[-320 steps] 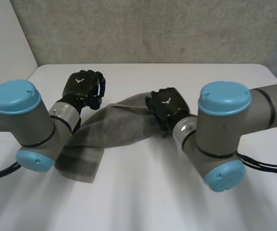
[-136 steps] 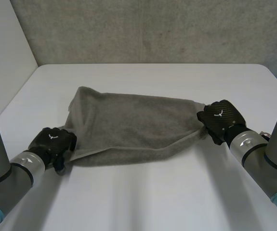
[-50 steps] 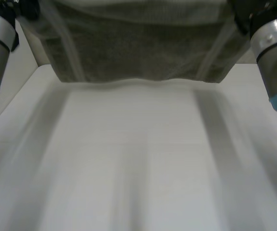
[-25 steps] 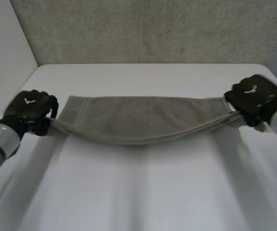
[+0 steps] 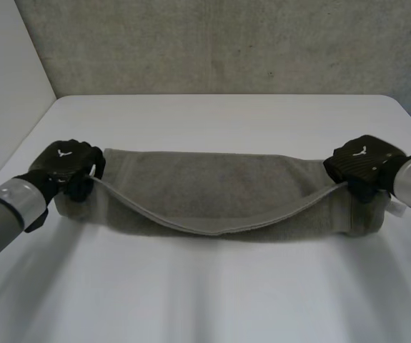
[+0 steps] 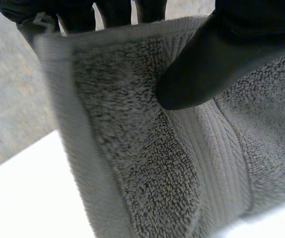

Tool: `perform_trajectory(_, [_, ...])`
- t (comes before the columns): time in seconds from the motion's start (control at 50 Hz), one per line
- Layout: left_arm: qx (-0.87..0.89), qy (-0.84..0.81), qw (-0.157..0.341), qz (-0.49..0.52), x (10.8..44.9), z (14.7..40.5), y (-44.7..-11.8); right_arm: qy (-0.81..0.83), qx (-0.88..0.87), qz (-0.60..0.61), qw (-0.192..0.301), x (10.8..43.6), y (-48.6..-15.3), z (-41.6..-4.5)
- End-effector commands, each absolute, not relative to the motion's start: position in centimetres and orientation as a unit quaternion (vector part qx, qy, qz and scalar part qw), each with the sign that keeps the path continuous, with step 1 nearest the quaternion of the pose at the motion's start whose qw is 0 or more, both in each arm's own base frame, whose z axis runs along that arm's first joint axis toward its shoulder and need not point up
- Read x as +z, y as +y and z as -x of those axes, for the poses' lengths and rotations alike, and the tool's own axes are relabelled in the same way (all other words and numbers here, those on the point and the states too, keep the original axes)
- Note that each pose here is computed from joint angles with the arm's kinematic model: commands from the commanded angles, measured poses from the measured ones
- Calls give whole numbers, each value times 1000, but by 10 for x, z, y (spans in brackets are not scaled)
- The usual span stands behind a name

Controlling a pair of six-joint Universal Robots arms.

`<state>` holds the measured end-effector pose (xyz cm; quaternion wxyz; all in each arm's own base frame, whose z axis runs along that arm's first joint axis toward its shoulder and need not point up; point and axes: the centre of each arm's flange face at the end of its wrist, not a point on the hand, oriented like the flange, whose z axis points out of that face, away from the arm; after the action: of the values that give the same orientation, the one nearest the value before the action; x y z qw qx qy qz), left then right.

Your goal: Fold the towel.

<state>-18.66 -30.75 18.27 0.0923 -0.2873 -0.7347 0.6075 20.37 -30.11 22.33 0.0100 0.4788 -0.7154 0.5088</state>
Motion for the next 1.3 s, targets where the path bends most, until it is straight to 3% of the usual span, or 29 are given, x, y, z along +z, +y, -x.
perform_trajectory(0.02, [599, -751, 64, 270, 156, 188, -352, -726, 490, -482, 10, 186, -334, -218])
perform_trajectory(0.34, [645, -712, 42, 275, 135, 229, -423, -653, 639, -400, 80, 171, -398, -254])
perform_trajectory(0.62, [652, -709, 27, 268, 122, 241, -436, -673, 622, -386, 108, 136, -415, -258])
perform_trajectory(0.8, [651, -705, 35, 279, 129, 254, -422, -678, 630, -358, 125, 152, -412, -254])
perform_trajectory(0.96, [673, -689, 31, 267, 176, 247, -404, -636, 710, -289, 92, 230, -390, -242])
perform_trajectory(1.04, [672, -690, 36, 268, 194, 242, -380, -625, 712, -313, 67, 246, -371, -243])
perform_trajectory(1.12, [660, -700, 39, 269, 191, 238, -364, -652, 673, -348, 26, 241, -340, -242])
perform_trajectory(1.3, [639, -716, 70, 274, 177, 229, -319, -719, 599, -353, 17, 208, -320, -224])
